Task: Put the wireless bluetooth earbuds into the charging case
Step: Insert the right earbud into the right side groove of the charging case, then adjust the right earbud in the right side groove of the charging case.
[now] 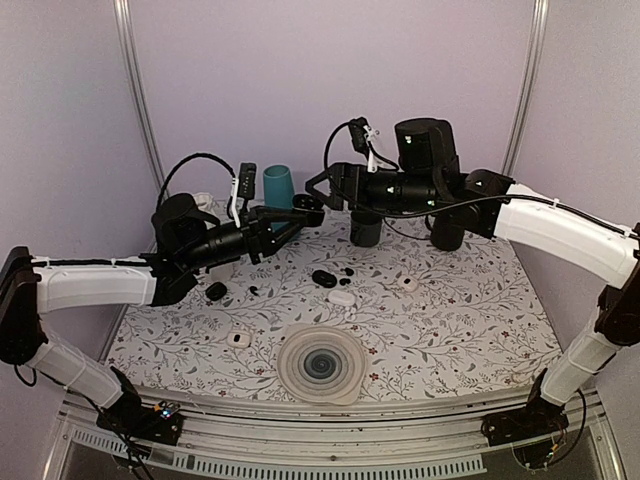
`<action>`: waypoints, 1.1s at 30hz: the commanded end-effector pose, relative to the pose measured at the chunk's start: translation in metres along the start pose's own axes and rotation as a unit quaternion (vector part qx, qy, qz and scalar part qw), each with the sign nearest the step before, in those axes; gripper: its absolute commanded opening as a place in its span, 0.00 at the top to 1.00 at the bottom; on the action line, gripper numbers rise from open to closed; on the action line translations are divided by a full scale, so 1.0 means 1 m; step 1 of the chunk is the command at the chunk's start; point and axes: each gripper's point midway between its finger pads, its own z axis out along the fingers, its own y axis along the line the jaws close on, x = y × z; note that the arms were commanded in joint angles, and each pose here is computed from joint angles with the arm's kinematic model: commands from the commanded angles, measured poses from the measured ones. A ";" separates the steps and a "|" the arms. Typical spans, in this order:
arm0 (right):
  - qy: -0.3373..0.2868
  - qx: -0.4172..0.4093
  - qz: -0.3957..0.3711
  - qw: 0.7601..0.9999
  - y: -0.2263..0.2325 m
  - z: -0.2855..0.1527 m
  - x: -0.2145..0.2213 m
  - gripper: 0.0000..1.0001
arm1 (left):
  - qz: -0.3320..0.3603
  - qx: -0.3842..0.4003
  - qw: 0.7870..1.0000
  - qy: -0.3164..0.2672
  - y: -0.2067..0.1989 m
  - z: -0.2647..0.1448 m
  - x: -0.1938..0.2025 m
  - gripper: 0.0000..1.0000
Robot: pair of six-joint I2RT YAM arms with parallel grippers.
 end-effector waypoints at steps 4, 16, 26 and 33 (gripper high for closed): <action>0.023 0.021 0.006 1.000 -0.008 0.009 0.008 0.21 | 0.022 0.011 1.000 -0.010 -0.013 0.000 -0.010 1.00; 0.023 0.033 0.013 0.999 -0.018 0.008 0.008 0.22 | 0.027 0.012 0.999 -0.017 -0.016 -0.002 -0.015 1.00; 0.020 0.039 0.018 0.999 -0.024 0.001 0.008 0.23 | 0.026 0.012 0.999 -0.023 -0.017 -0.002 -0.019 1.00; 0.018 0.041 0.020 0.999 -0.026 -0.004 0.009 0.24 | 0.029 0.012 0.999 -0.028 -0.018 -0.003 -0.022 1.00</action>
